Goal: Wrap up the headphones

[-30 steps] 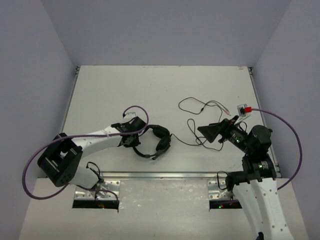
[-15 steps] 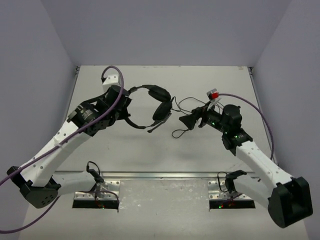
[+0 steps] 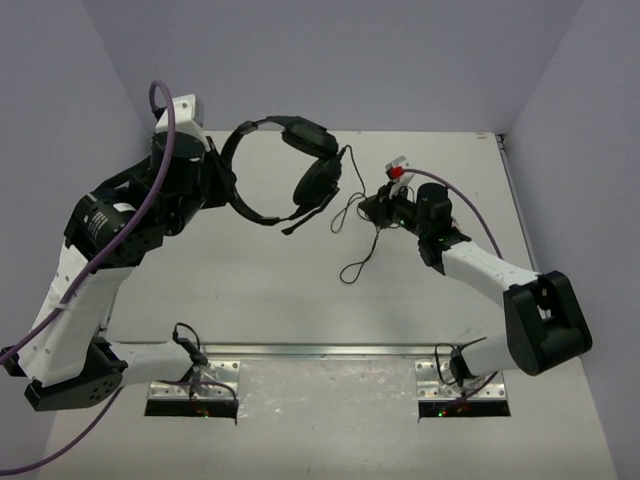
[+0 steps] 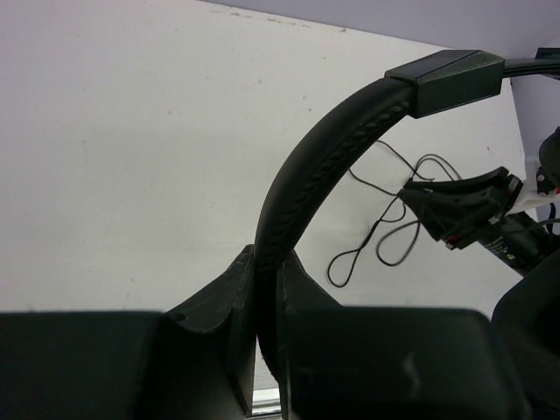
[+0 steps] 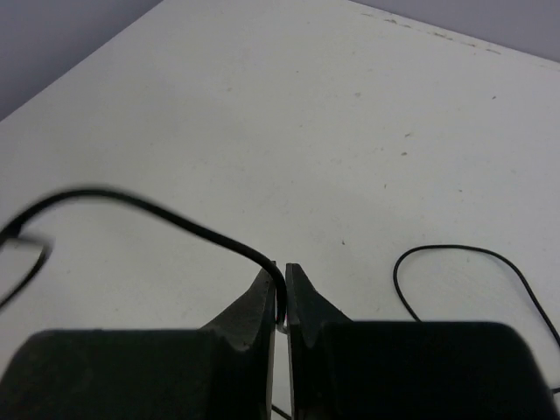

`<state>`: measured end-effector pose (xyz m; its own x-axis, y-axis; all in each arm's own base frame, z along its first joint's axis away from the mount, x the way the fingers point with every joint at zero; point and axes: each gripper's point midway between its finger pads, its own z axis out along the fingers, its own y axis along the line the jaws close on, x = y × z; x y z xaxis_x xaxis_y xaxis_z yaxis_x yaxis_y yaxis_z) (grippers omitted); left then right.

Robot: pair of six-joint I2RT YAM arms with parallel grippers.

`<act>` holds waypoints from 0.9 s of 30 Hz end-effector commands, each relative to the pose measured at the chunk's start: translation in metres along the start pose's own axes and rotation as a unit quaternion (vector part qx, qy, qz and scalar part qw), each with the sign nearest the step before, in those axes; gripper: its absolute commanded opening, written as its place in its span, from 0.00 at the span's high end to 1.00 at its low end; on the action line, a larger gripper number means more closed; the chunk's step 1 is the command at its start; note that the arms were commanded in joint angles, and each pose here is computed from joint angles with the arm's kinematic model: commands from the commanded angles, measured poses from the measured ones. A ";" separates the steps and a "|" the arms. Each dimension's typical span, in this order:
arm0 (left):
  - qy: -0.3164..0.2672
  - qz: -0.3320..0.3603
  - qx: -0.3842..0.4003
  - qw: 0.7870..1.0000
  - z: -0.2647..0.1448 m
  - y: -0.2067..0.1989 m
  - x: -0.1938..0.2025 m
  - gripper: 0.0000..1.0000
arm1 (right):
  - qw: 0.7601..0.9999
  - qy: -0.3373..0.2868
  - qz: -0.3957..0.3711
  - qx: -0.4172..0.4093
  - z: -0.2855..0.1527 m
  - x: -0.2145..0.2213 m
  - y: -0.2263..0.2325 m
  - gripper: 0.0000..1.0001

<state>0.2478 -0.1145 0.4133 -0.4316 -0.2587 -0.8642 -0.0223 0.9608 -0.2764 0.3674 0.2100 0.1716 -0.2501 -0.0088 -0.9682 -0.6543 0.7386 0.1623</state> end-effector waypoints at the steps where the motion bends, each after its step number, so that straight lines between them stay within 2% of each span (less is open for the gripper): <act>1: -0.044 -0.025 0.033 0.998 -0.015 -0.013 -0.031 1.00 | 0.999 -0.029 -0.016 0.001 0.014 -0.015 -0.004 0.98; 4: -0.077 -0.048 0.046 0.995 -0.027 -0.016 -0.053 1.00 | 0.999 -0.019 0.011 0.046 0.011 0.005 -0.024 0.99; 6: -0.125 -0.077 0.050 0.988 -0.046 -0.012 -0.081 1.00 | 0.991 0.012 0.107 0.075 0.003 0.038 -0.047 0.99; 8: -0.169 -0.103 0.048 0.979 -0.065 -0.005 -0.108 1.00 | 0.980 0.032 0.169 0.101 -0.007 0.063 -0.071 0.99; 10: -0.188 -0.115 0.047 0.974 -0.073 -0.002 -0.121 1.00 | 0.970 0.067 0.202 0.116 -0.011 0.084 -0.076 0.99; 13: -0.199 -0.121 0.067 0.970 -0.074 -0.012 -0.129 1.00 | 0.974 0.056 0.208 0.070 -0.016 0.080 -0.054 0.99; 15: -0.185 -0.118 0.073 0.973 -0.064 -0.020 -0.122 1.00 | 0.981 0.024 0.193 0.016 -0.022 0.055 -0.029 0.98; 17: -0.174 -0.123 0.087 0.973 -0.054 -0.030 -0.115 1.00 | 0.987 0.019 0.158 -0.018 -0.024 0.038 -0.004 0.96; 18: -0.173 -0.127 0.097 0.972 -0.052 -0.034 -0.114 1.00 | 0.988 0.028 0.145 -0.033 -0.024 0.035 0.006 0.91; 19: -0.179 -0.138 0.114 0.967 -0.052 -0.041 -0.118 1.00 | 0.989 0.041 0.135 -0.053 -0.022 0.033 0.021 0.54; 20: -0.173 -0.136 0.133 0.966 -0.052 -0.049 -0.115 1.00 | 0.990 0.036 0.124 -0.058 -0.024 0.023 0.027 0.30; 21: -0.167 -0.135 0.140 0.967 -0.049 -0.054 -0.113 1.00 | 0.991 0.030 0.118 -0.062 -0.027 0.018 0.030 0.10; 22: -0.159 -0.133 0.141 0.968 -0.047 -0.056 -0.112 1.00 | 0.991 0.018 0.112 -0.069 -0.030 0.011 0.036 0.01; 27: -0.107 -0.106 0.137 0.979 -0.019 -0.069 -0.083 1.00 | 0.991 -0.056 0.047 -0.114 -0.058 -0.049 0.061 0.01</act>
<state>0.2598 -0.1337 0.5077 -0.2275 -0.4503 -0.8634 0.1060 0.8700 -0.4816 0.3067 0.2125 0.1910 -0.3814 0.1386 -0.9140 -0.6906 0.6145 0.3814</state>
